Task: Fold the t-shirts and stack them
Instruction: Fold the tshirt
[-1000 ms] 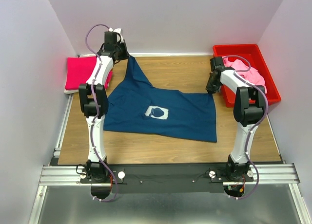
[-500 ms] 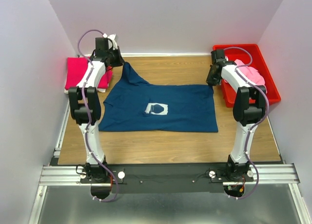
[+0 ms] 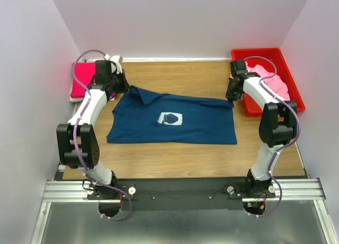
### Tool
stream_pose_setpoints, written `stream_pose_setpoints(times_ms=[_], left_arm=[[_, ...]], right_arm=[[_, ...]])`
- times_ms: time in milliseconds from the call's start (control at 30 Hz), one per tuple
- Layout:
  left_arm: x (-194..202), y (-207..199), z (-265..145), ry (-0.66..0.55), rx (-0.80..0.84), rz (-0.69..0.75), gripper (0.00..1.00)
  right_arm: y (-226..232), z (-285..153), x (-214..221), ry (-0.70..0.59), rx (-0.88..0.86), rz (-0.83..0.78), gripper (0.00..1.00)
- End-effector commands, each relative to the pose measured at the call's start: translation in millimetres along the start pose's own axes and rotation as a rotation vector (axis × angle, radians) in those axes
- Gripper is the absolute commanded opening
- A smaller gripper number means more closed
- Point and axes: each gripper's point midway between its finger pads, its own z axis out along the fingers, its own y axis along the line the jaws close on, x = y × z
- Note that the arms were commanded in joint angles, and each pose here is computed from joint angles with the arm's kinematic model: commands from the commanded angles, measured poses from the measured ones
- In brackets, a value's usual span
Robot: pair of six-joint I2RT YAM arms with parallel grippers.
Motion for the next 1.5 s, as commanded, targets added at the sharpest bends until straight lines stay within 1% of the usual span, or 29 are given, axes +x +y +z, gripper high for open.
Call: stream_pose_setpoints(times_ms=[0, 67, 100, 167, 267, 500, 667, 867, 967, 1000, 1067, 1133, 1200, 1300, 1400, 1467], left_arm=[[26.3, 7.6, -19.3, 0.025, -0.063, -0.034, 0.0], [29.4, 5.4, -31.9, 0.011, -0.072, -0.041, 0.0], [39.1, 5.5, -35.2, 0.025, -0.075, -0.06, 0.0], [39.3, 1.2, -46.7, 0.003, -0.07, -0.063, 0.0], [53.9, -0.5, -57.4, 0.018, -0.074, -0.089, 0.0], [83.4, -1.6, -75.0, 0.046, -0.083, -0.124, 0.0], [95.6, -1.1, -87.8, 0.048, -0.103, -0.146, 0.0], [121.3, -0.4, -98.4, 0.086, -0.12, -0.196, 0.0], [126.5, -0.5, -105.7, 0.089, -0.139, -0.233, 0.0], [130.1, -0.7, -107.2, 0.096, -0.144, -0.249, 0.0], [133.1, 2.6, -109.6, 0.1, -0.168, -0.267, 0.0], [140.0, 6.6, -110.6, 0.125, -0.199, -0.289, 0.0], [143.8, 7.7, -110.8, 0.143, -0.21, -0.303, 0.0], [138.8, 9.6, -113.4, 0.13, -0.229, -0.304, 0.01], [133.8, 15.0, -114.7, 0.121, -0.26, -0.286, 0.01], [133.7, 16.5, -112.9, 0.129, -0.265, -0.278, 0.01]], right_arm=[[-11.1, -10.4, 13.8, 0.006, 0.037, -0.019, 0.01], [-12.7, -13.7, 17.5, 0.004, 0.039, -0.021, 0.0], [-14.8, -12.2, 24.3, 0.016, 0.045, -0.023, 0.0], [-16.2, -14.4, 27.8, 0.017, 0.047, -0.022, 0.01], [-18.5, -15.5, 35.5, 0.023, 0.05, -0.021, 0.01], [-23.2, -19.6, 43.2, 0.019, 0.063, -0.025, 0.01], [-26.1, -23.7, 47.6, 0.013, 0.065, -0.022, 0.01], [-31.0, -27.2, 65.0, 0.031, 0.072, -0.026, 0.01], [-35.9, -29.5, 74.7, 0.039, 0.082, -0.016, 0.09], [-37.5, -31.5, 79.4, 0.041, 0.083, -0.018, 0.19], [-38.9, -34.8, 84.2, 0.043, 0.081, -0.014, 0.29], [-40.9, -41.3, 87.7, 0.034, 0.074, -0.002, 0.45], [-41.0, -49.0, 85.1, 0.012, 0.064, 0.007, 0.52], [-37.7, -52.2, 77.7, -0.006, 0.053, 0.011, 0.55], [-29.6, -49.7, 64.6, -0.016, 0.039, 0.016, 0.56], [-26.1, -38.6, 64.6, 0.007, 0.043, 0.016, 0.56]])
